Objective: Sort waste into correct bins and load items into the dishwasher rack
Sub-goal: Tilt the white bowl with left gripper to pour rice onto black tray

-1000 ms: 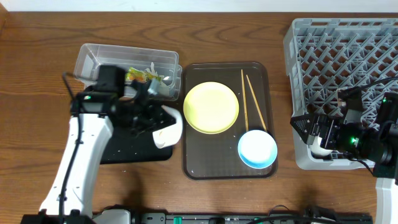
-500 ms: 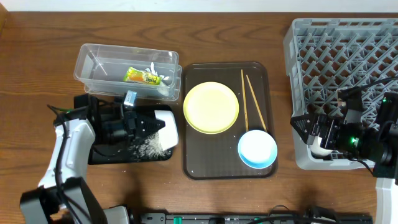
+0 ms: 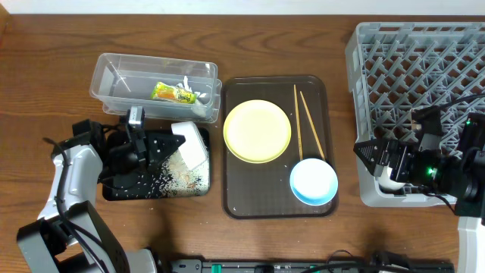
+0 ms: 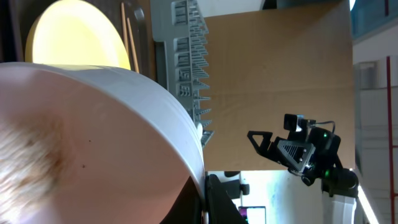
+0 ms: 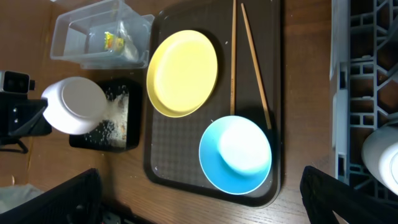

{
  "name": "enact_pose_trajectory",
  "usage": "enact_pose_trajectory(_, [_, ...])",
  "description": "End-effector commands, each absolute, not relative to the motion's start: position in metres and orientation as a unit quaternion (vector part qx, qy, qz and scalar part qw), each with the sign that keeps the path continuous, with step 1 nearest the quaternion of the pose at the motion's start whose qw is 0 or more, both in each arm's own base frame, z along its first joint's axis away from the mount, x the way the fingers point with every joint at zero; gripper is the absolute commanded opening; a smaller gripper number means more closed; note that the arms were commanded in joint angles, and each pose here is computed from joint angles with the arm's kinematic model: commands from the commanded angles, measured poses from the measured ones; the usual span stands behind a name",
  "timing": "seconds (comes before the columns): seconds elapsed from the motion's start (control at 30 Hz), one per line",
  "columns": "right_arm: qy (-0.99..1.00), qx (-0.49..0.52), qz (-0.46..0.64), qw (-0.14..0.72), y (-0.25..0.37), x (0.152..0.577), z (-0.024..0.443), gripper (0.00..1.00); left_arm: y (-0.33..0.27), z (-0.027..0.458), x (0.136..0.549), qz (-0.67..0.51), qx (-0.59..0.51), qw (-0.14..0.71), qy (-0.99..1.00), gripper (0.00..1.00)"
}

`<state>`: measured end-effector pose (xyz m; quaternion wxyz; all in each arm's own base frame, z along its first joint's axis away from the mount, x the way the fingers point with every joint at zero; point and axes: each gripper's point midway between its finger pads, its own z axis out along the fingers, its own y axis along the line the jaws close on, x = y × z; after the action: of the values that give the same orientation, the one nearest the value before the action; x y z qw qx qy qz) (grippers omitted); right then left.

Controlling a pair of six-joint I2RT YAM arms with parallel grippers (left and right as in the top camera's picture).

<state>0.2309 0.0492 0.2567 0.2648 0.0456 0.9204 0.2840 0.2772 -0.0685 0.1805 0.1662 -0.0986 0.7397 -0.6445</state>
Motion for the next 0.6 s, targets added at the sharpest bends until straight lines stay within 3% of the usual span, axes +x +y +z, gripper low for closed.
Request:
enact_pose_trajectory(0.0, [0.919,0.044,0.288,0.266,0.052,0.231,0.261,0.99,-0.067,0.179,0.279,-0.649,-0.112,0.159,0.736,0.06])
enact_pose_trajectory(0.57, [0.919,0.045,0.289,0.264,0.052,0.23,0.26,0.99,-0.049,0.173,0.295,-0.641,-0.176,0.137,0.734,0.06])
